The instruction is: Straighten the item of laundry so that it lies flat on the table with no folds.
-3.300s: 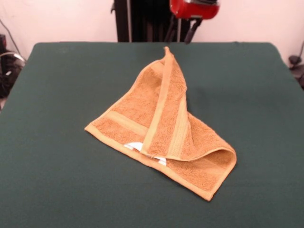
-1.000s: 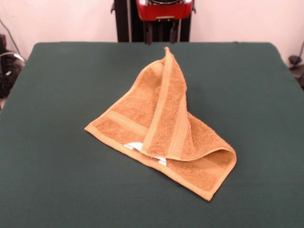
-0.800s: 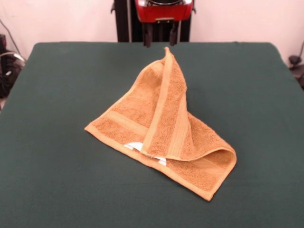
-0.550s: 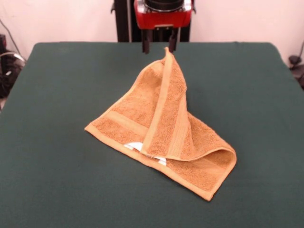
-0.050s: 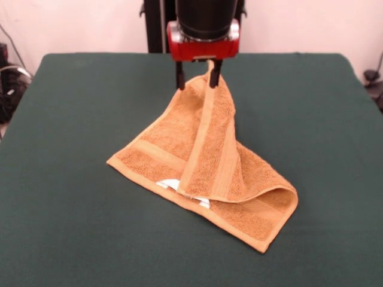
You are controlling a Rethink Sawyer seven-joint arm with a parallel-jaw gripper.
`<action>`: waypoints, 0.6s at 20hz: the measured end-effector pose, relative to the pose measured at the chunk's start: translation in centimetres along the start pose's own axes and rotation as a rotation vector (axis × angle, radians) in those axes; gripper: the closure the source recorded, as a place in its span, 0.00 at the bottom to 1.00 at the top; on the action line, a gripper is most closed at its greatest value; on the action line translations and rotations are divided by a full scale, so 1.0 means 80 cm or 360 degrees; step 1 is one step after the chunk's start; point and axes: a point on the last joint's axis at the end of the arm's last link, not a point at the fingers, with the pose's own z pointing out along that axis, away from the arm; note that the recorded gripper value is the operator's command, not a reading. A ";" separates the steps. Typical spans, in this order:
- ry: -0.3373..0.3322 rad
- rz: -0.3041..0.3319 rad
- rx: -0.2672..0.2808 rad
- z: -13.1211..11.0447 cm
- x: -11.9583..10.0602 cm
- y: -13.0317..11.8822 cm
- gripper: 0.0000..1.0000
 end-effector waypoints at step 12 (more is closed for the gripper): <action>-0.0013 -0.0029 0.0022 0.027 -0.034 -0.003 0.00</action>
